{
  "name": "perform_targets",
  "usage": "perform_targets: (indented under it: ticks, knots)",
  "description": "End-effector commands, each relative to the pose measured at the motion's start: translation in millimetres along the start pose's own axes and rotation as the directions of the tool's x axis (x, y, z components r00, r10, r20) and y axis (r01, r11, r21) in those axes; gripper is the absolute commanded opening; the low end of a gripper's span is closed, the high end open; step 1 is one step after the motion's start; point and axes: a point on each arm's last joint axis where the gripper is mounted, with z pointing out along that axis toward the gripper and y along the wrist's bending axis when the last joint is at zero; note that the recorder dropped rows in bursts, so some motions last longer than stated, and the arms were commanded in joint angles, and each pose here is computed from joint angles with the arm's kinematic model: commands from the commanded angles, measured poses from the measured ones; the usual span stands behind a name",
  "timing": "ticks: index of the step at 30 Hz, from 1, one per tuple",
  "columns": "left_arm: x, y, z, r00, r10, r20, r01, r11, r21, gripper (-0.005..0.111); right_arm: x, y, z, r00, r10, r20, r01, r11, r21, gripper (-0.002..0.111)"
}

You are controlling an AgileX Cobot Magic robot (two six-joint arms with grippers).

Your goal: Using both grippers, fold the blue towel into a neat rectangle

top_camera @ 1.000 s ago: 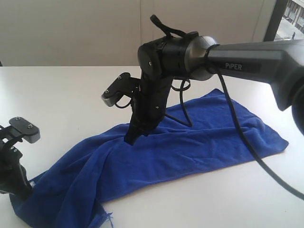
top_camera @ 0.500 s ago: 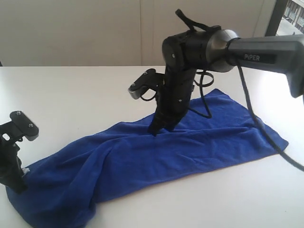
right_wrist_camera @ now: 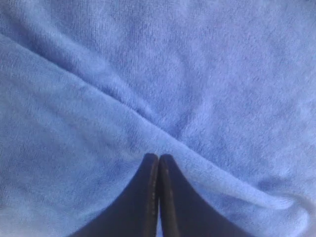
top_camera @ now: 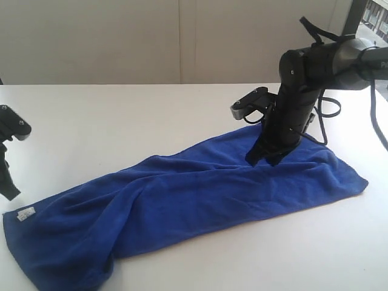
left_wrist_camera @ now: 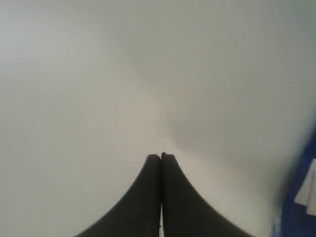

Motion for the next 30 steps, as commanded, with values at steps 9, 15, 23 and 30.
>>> perform_targets:
  ticks: [9, 15, 23, 30]
  knots:
    - [-19, -61.8, -57, 0.999, 0.047, -0.008, -0.042, 0.938, 0.345, 0.0, -1, -3, -3, 0.999, 0.007, 0.041, -0.008, 1.0, 0.019, 0.001]
    - [-9, -74.9, -34, 0.997, 0.042, -0.067, -0.015, 0.933, 0.36, 0.0, 0, -3, -3, 1.0, 0.007, 0.027, -0.007, 1.0, 0.013, 0.001]
    - [-3, -72.9, -22, 0.997, 0.035, -0.064, -0.016, 0.96, 0.279, 0.0, 1, -3, -3, 1.0, 0.007, 0.02, -0.007, 1.0, 0.011, 0.001]
    - [3, -73.5, 0, 0.987, 0.054, -0.15, -0.012, 0.964, 0.267, 0.0, 1, -3, -3, 1.0, 0.007, 0.02, -0.007, 1.0, 0.011, 0.001]
